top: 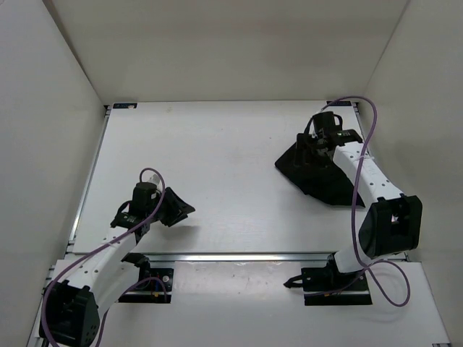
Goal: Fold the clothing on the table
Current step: Grab the skirt from the pile, then move the skirt to the center of the board
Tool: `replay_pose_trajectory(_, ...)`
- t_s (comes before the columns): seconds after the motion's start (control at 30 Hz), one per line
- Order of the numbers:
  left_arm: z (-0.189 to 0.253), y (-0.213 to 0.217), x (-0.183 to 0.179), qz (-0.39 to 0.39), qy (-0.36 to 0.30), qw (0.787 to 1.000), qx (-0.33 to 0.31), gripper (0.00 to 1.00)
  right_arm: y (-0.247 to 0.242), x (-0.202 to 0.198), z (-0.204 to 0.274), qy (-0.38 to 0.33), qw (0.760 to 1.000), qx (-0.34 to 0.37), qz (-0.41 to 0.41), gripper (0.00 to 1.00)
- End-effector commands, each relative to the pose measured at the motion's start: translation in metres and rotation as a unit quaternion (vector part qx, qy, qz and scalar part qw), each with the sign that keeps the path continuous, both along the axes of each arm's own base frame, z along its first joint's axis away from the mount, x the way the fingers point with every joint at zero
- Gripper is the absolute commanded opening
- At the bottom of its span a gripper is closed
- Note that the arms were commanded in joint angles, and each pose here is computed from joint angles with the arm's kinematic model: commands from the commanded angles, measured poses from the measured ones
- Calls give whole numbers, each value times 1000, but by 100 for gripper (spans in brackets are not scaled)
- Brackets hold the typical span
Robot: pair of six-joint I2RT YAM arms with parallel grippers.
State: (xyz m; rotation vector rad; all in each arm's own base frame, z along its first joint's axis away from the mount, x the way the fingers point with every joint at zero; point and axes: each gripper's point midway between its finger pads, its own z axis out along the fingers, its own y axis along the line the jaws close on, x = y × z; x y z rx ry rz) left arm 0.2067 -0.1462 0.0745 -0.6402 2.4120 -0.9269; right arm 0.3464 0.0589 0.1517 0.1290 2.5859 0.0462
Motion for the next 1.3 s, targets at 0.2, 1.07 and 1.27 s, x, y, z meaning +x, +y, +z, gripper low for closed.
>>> replay_pose_trajectory(0.2,7,-2,2,2,-18,1000,-8,54,-57,27,-35,-3,999,3,-43,79)
replay_pose_trajectory(1.07,118,23,96,39,-110,993,-16,54,106,18,140,-103,948,232,194,34)
replay_pose_trajectory(1.27,119,16,99,33,-111,993,-29,55,34,-33,67,-61,976,186,96,61)
